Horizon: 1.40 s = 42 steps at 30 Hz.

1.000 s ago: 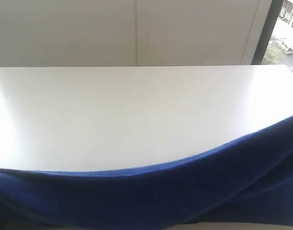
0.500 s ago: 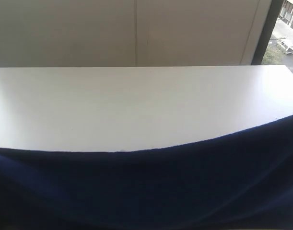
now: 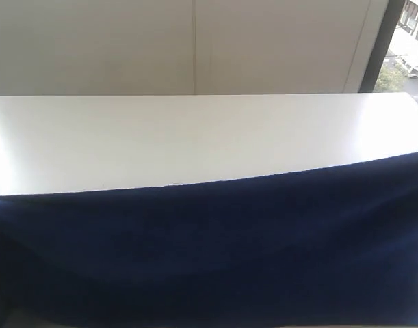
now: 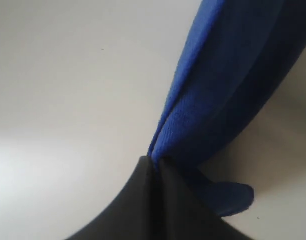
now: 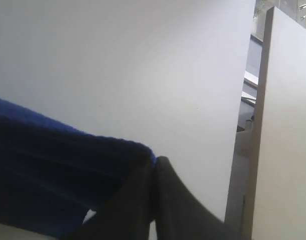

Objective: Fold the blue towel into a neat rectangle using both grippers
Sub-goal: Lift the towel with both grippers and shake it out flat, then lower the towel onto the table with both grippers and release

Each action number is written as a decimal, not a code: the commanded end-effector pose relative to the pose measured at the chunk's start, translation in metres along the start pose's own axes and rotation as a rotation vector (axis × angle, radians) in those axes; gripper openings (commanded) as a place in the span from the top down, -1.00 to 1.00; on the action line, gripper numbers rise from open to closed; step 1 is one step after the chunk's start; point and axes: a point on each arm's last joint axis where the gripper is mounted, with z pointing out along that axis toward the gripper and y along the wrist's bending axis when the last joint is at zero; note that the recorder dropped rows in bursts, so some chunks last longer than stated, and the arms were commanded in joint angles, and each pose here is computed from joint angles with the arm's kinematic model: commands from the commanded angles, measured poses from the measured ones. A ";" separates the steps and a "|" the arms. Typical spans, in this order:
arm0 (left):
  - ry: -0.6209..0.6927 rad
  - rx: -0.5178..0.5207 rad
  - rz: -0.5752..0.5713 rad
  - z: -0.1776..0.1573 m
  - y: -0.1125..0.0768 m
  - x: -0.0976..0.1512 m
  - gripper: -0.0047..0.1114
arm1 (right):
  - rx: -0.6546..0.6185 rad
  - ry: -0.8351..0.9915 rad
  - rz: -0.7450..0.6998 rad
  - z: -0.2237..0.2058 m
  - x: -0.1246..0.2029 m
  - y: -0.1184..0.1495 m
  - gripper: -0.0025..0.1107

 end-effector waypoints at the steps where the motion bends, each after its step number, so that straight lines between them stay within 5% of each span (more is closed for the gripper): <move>1: 0.023 0.089 -0.043 -0.022 -0.014 0.005 0.92 | 0.028 -0.038 0.046 -0.027 0.015 -0.007 0.96; 11: -0.096 0.066 -0.022 -0.050 -0.032 0.013 0.92 | 0.057 -0.164 0.102 -0.063 0.033 -0.014 0.96; 20: -0.065 -0.009 -0.012 -0.029 -0.020 0.013 0.92 | 0.024 -0.140 0.053 -0.030 0.017 -0.005 0.96; 31: -0.078 -0.151 0.002 0.070 0.006 0.011 0.92 | 0.003 -0.031 -0.027 0.068 -0.013 0.021 0.96; 36: -0.148 -0.280 0.075 0.137 0.035 -0.005 0.92 | 0.126 -0.046 -0.046 0.134 -0.027 0.029 0.96; 42: -0.038 -0.323 -0.026 0.222 0.081 0.025 0.92 | 0.232 -0.023 -0.036 0.206 -0.044 0.020 0.96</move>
